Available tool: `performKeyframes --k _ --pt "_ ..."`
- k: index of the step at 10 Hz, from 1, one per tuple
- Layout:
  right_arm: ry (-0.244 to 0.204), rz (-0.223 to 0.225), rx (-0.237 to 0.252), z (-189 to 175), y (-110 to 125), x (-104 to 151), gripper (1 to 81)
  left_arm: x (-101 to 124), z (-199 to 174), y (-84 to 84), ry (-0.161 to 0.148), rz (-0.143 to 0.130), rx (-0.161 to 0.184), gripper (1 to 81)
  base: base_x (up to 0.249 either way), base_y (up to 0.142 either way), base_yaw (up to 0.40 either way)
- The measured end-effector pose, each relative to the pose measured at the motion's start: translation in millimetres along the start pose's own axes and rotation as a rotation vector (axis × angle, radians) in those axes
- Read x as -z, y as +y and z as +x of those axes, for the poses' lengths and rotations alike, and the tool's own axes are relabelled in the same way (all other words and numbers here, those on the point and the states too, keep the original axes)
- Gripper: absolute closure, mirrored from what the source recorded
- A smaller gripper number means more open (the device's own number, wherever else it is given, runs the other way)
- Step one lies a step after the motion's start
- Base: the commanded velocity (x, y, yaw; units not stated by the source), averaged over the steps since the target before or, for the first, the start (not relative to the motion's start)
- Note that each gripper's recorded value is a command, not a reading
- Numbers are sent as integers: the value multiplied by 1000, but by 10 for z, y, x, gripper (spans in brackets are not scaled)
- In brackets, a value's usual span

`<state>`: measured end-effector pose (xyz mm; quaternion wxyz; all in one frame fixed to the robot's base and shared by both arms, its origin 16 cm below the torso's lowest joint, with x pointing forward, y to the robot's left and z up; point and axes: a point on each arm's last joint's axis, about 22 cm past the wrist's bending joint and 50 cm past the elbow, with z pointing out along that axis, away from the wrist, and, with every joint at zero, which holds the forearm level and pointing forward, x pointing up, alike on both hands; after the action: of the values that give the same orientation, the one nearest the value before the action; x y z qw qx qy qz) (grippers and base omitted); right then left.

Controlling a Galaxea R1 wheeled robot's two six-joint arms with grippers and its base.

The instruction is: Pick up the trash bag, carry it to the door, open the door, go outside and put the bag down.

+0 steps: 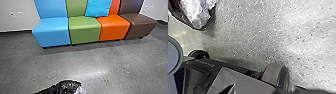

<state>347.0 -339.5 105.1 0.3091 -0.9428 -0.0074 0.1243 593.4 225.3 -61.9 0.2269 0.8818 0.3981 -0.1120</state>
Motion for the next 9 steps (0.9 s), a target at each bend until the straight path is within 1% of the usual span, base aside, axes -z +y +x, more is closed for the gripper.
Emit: performKeyframes --k 1,3,4,5,6,7,8,9 --pt "-12 1 4 40 -5 12 10 -20 22 -63 1 10 12 10 0 0 0" --pt "-40 -8 13 188 -27 144 10 -23 50 -163 10 21 32 10 0 0 0" --pt "-47 -12 9 199 -9 164 10 -45 55 -263 12 32 50 10 0 0 0" --pt "-64 -11 0 158 17 125 10 -98 40 -371 5 44 66 10 0 0 0" --pt "-104 4 -18 43 12 -17 10 -197 -2 -476 -18 59 83 10 0 0 0" --pt "-130 11 -31 -6 31 -111 10 -278 -20 -515 -45 66 99 10 0 0 0" --pt "-136 14 -36 -20 35 -134 10 -296 -30 -524 -55 70 100 10 0 0 0" --pt "-135 7 -45 -13 83 -116 10 -321 -35 -547 -62 73 105 10 0 0 0"
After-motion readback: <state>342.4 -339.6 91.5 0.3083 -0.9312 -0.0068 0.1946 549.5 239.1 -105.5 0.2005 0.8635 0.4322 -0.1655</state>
